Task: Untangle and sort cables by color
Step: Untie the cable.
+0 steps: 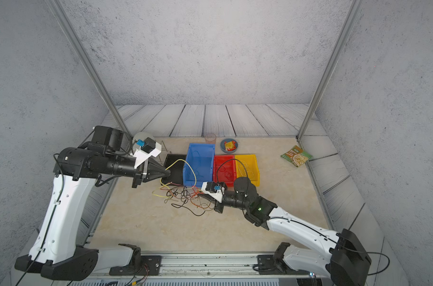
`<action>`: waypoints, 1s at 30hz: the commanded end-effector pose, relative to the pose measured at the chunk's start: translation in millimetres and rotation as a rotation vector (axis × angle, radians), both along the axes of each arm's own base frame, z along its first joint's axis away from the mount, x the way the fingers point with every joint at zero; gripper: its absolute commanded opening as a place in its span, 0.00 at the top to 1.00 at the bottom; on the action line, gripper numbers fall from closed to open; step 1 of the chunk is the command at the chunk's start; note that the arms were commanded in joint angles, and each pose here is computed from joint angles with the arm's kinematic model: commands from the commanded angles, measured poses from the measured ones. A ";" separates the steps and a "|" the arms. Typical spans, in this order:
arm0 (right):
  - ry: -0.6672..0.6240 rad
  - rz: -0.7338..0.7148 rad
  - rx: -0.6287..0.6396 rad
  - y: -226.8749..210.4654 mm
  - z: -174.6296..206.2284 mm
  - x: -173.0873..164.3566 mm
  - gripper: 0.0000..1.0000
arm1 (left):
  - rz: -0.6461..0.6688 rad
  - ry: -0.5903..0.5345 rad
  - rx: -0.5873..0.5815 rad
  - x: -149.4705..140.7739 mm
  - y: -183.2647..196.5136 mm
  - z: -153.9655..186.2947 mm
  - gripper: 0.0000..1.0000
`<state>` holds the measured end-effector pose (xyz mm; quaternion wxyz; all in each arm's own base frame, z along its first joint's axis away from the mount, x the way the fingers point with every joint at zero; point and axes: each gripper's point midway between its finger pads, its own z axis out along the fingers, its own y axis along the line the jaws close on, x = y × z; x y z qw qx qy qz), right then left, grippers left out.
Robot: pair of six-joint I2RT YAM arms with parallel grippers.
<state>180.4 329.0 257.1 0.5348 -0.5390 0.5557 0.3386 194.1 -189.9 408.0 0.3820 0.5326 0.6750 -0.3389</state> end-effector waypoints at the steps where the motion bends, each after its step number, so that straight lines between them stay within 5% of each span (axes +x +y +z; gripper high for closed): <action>1: 0.051 -0.006 -0.133 -14.4 -42.8 -8.6 1.00 | 0.126 -0.040 0.032 20.5 9.4 11.9 1.00; 10: 0.132 -0.050 -0.238 -27.7 -76.7 -11.2 1.00 | 0.569 -0.058 0.081 96.0 56.1 12.4 1.00; 16: 0.146 -0.107 -0.357 -43.0 -100.9 -6.9 1.00 | 0.786 -0.083 0.068 120.5 92.2 25.6 1.00; 21: 0.175 -0.117 -0.407 -49.6 -111.5 -9.2 1.00 | 0.880 -0.122 0.100 126.2 110.9 29.7 1.00; 26: 0.177 -0.135 -0.478 -60.2 -123.9 -10.2 1.00 | 1.019 -0.260 0.255 135.2 148.1 29.8 1.00; 30: 0.179 -0.111 -0.479 -58.5 -125.0 -13.0 1.00 | 0.916 -0.287 0.312 121.8 141.1 24.8 1.00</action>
